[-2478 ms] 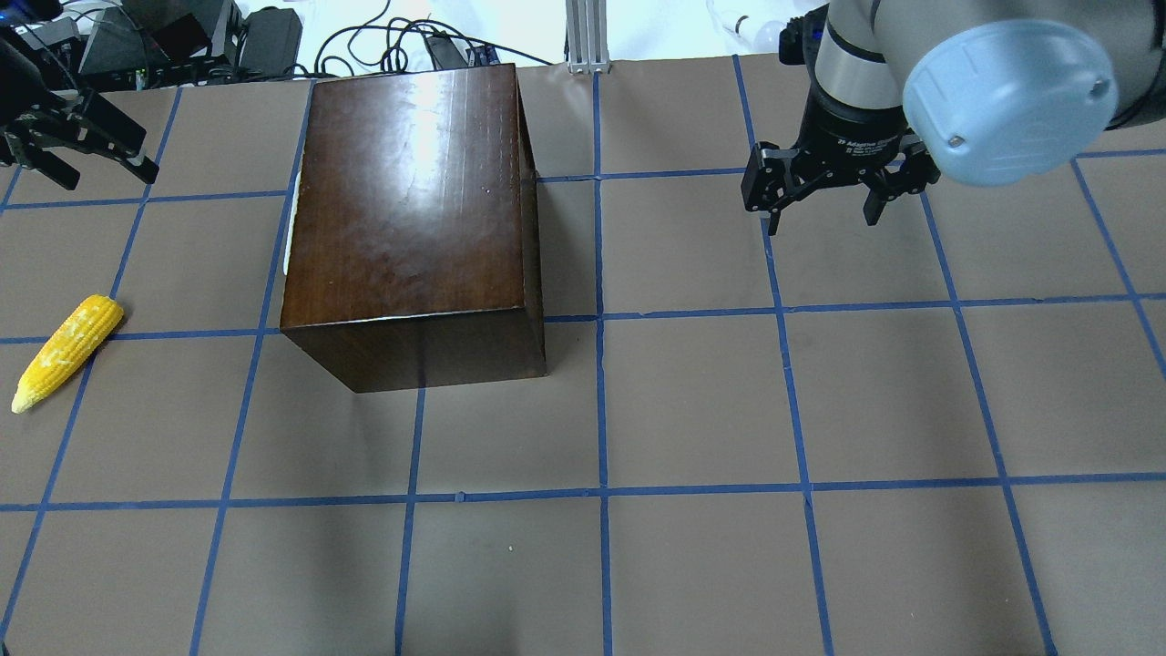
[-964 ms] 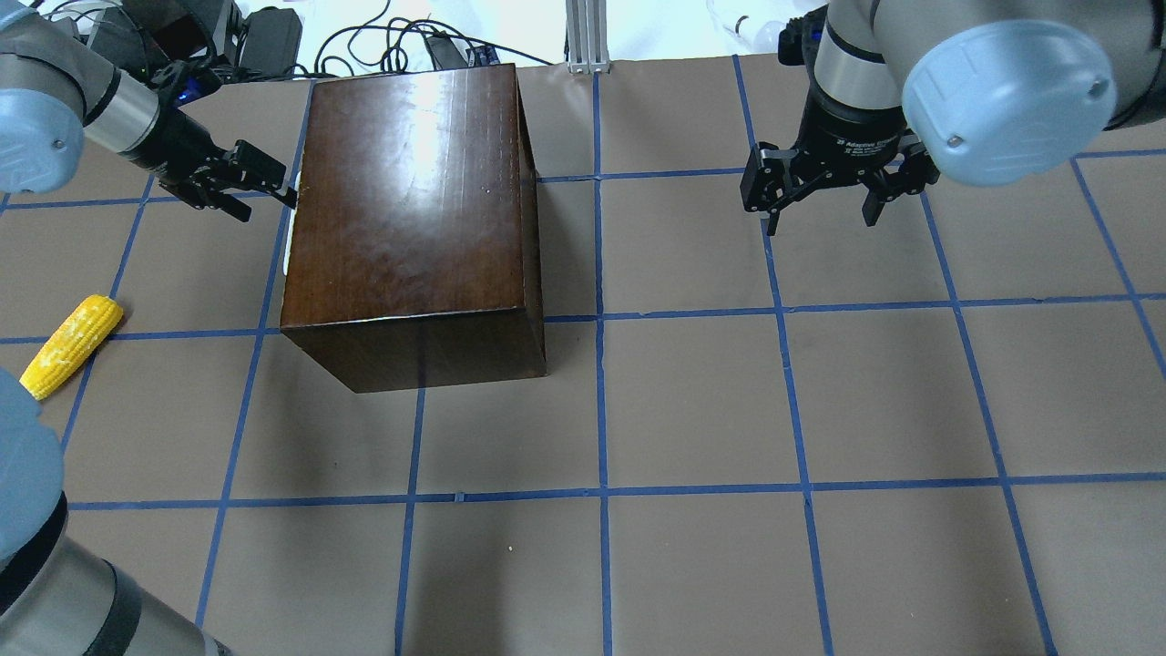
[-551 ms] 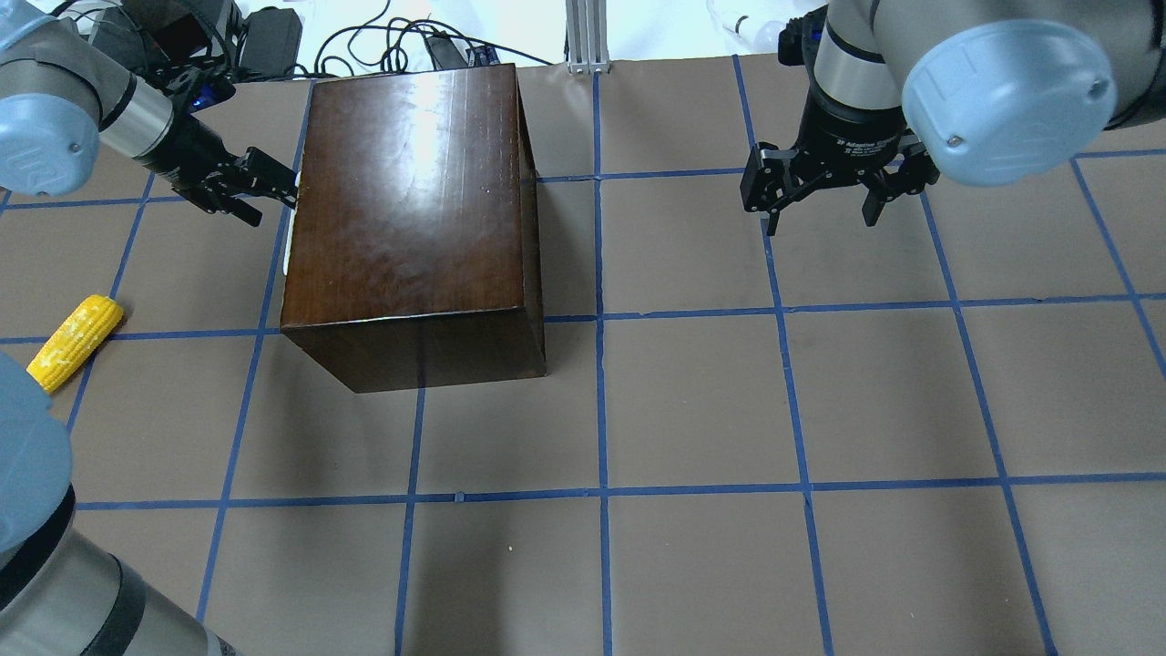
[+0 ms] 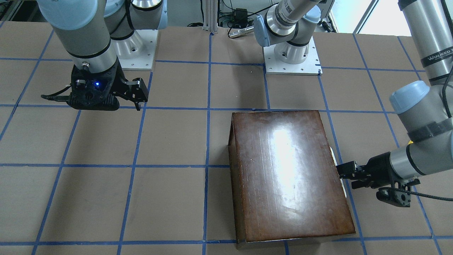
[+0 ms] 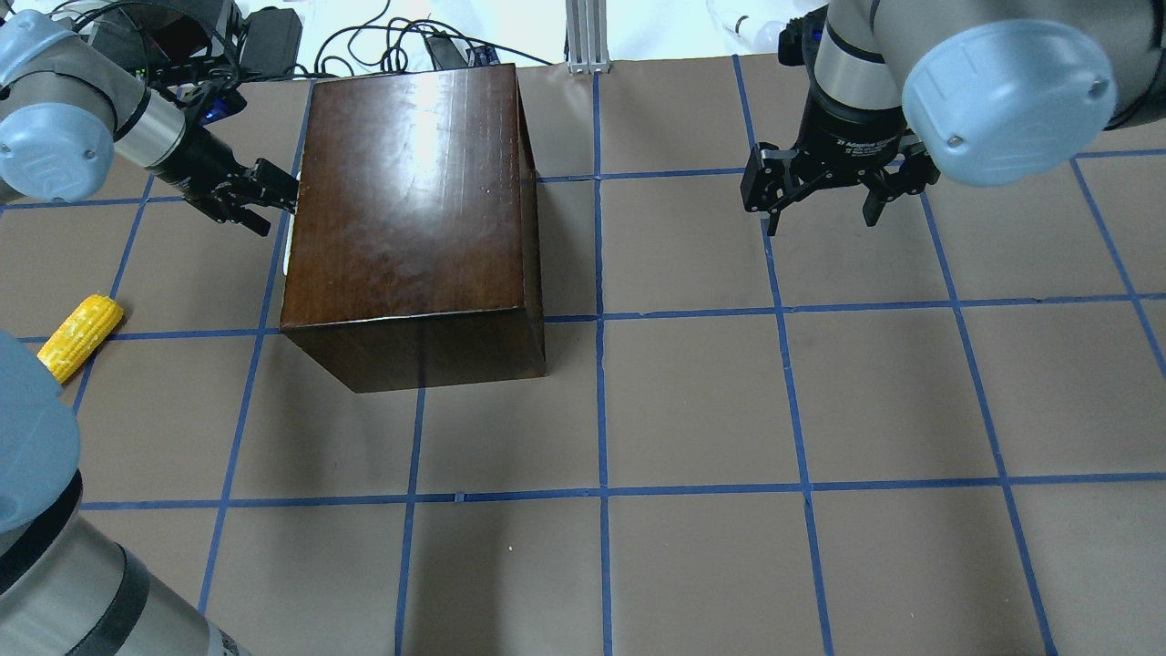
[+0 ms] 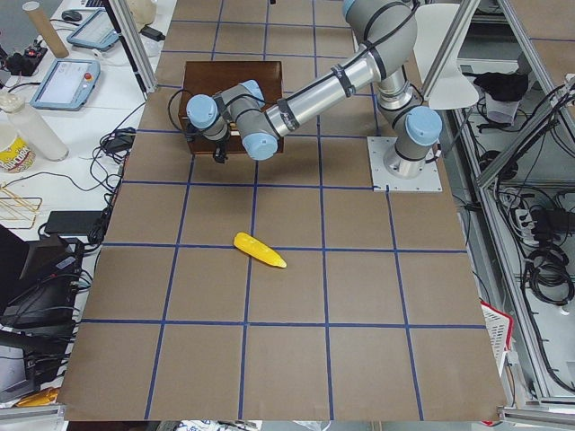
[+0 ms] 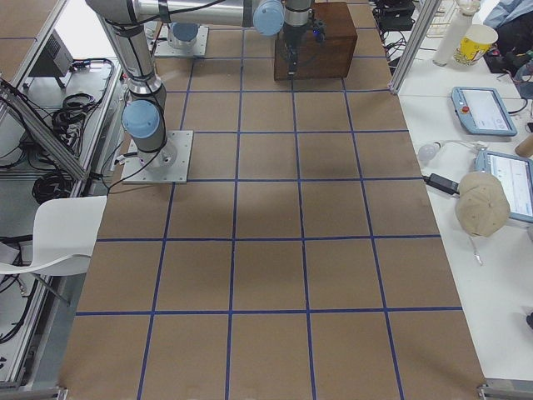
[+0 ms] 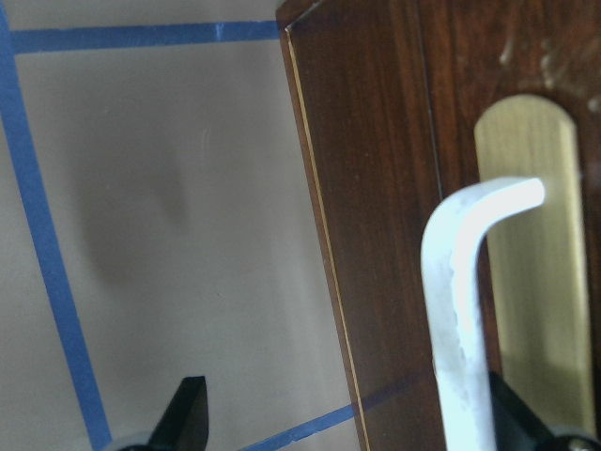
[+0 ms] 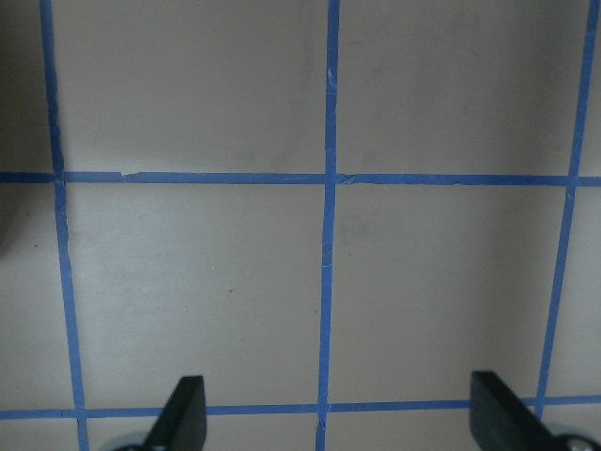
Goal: Open drawer and put corn inside
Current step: 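Close the left gripper on the white drawer handle, then pull the drawer outward from the cabinet with the left gripper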
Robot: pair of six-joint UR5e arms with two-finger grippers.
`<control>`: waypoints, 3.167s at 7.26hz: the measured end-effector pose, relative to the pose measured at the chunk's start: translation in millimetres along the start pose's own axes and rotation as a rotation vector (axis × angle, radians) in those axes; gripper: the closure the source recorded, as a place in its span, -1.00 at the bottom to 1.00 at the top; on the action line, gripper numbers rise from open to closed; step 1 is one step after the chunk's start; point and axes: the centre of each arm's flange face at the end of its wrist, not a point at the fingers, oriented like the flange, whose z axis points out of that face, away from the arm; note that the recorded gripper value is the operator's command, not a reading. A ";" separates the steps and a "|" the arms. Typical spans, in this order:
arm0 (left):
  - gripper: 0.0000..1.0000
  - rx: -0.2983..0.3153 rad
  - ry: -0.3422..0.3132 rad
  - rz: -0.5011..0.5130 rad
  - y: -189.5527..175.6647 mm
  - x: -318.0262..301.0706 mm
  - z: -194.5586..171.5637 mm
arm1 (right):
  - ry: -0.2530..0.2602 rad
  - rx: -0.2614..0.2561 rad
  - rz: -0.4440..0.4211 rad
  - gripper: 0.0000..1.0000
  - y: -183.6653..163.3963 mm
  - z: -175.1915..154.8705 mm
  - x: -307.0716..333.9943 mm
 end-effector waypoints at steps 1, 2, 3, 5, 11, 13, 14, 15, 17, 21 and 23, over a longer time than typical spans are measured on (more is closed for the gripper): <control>-1.00 0.002 -0.005 0.014 -0.8 -1.4 -2.0 | 0.000 0.000 0.000 -1.00 -0.1 0.1 0.0; -1.00 0.003 -0.007 0.036 -1.1 -4.1 -2.8 | 0.000 0.000 0.000 -1.00 -0.1 0.2 0.0; -1.00 0.003 -0.007 0.050 -1.7 -7.4 -3.4 | 0.000 0.000 0.000 -1.00 -0.2 0.3 0.0; -1.00 0.007 -0.009 0.059 -4.3 -11.6 -8.9 | 0.000 0.001 0.000 -1.00 -0.2 0.0 0.0; -1.00 0.020 -0.011 0.079 0.9 -31.2 -19.7 | 0.000 0.000 0.000 -1.00 -0.1 0.2 -0.1; -1.00 0.027 -0.012 0.081 5.2 -42.6 -24.2 | 0.000 0.000 0.000 -1.00 -0.1 0.2 0.0; -1.00 0.029 -0.013 0.084 5.7 -45.6 -25.6 | 0.000 0.000 0.000 -1.00 -0.2 0.2 0.0; -1.00 0.031 -0.013 0.088 5.6 -48.6 -27.3 | 0.000 -0.001 0.000 -1.00 -0.2 0.3 0.0; -1.00 0.035 -0.014 0.092 6.0 -57.7 -30.9 | 0.000 0.000 0.000 -1.00 0.0 0.0 0.0; -1.00 0.035 -0.032 0.108 10.5 -76.0 -39.5 | 0.000 -0.001 0.000 -1.00 -0.2 0.3 0.0; -1.00 0.025 -0.043 0.116 10.3 -81.3 -44.5 | 0.000 -0.001 0.000 -1.00 -0.2 0.4 0.0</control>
